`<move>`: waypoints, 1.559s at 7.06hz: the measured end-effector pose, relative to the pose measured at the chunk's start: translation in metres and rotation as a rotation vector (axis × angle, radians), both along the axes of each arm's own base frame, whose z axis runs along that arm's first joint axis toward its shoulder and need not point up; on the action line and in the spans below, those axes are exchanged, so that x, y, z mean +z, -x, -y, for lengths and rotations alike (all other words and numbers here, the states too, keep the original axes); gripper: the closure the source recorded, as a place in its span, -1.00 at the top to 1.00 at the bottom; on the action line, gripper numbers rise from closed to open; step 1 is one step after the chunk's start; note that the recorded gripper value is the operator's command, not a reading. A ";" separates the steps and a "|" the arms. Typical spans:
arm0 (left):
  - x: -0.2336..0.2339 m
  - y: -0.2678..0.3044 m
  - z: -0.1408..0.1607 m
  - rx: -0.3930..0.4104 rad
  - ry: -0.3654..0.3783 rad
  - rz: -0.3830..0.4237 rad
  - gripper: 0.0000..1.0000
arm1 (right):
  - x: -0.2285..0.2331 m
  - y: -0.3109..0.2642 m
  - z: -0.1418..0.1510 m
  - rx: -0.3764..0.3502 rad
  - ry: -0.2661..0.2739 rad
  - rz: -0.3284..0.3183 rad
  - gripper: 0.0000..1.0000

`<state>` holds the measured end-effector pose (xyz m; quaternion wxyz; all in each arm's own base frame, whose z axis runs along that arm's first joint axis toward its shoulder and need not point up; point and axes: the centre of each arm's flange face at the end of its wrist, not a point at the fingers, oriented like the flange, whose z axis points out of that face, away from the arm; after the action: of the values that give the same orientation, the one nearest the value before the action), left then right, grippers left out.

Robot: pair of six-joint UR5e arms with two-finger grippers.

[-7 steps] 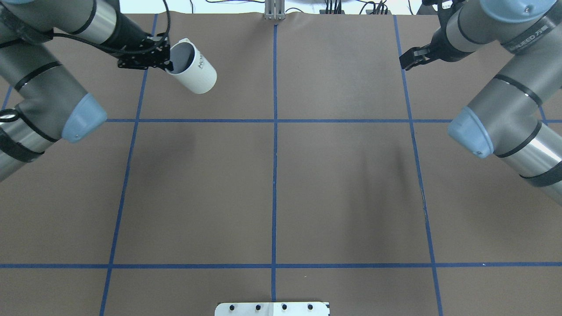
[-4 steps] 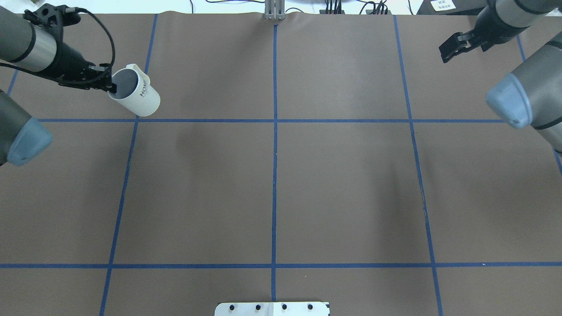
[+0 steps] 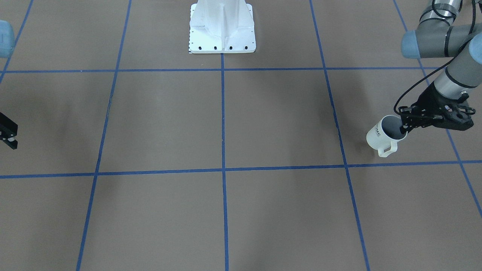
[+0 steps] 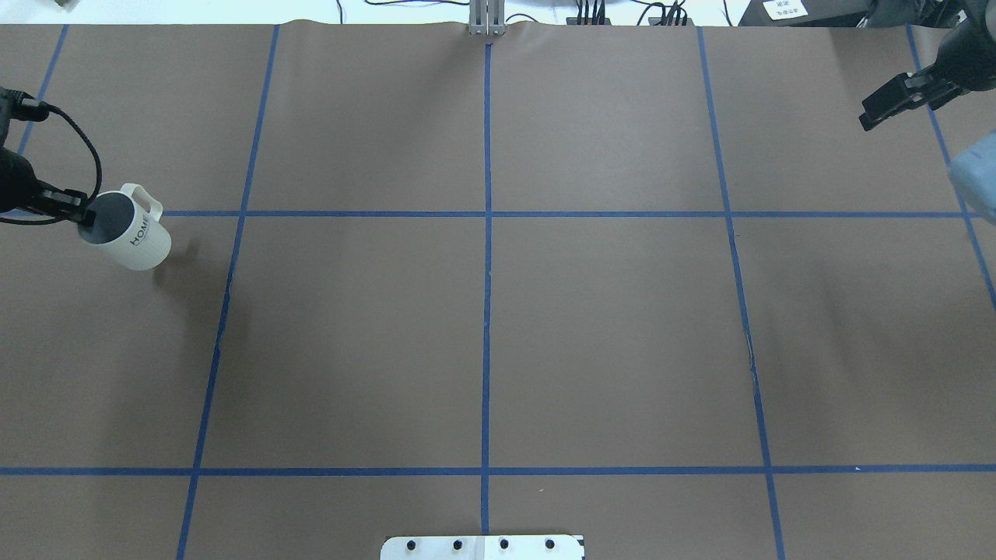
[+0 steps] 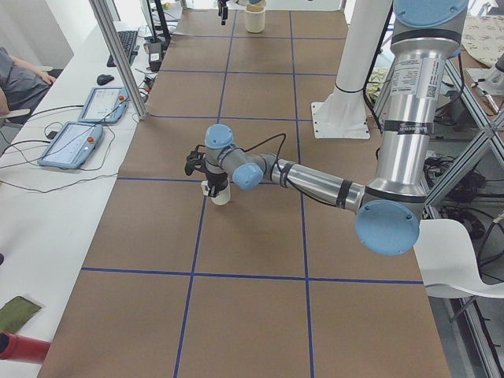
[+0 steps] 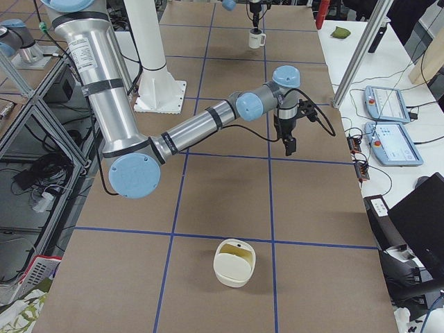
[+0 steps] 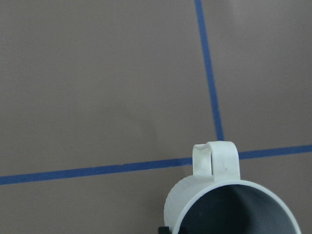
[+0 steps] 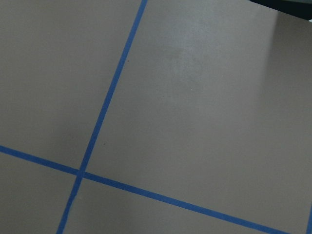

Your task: Left arm hands cup to right arm to dump lemon

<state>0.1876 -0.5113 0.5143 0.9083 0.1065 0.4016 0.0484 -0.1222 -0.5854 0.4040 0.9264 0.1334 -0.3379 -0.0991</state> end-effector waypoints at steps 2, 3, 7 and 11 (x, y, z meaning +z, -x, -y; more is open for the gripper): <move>0.016 0.007 -0.008 0.017 0.001 0.016 -1.00 | 0.007 -0.010 0.000 0.003 0.002 -0.006 1.00; 0.020 0.007 -0.009 0.018 0.004 0.020 -0.65 | 0.010 -0.011 -0.001 0.005 0.005 -0.008 1.00; 0.023 0.007 -0.010 0.020 0.006 0.021 1.00 | 0.025 -0.015 -0.007 0.010 0.028 -0.020 1.00; 0.011 0.069 0.007 0.019 -0.082 0.057 1.00 | 0.031 -0.055 0.000 0.025 0.030 -0.020 1.00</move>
<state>0.1187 -0.5187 0.5250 0.9138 0.1386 0.3742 0.0764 -0.0671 -0.5854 0.4349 0.9328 0.1229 -0.3284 -0.0840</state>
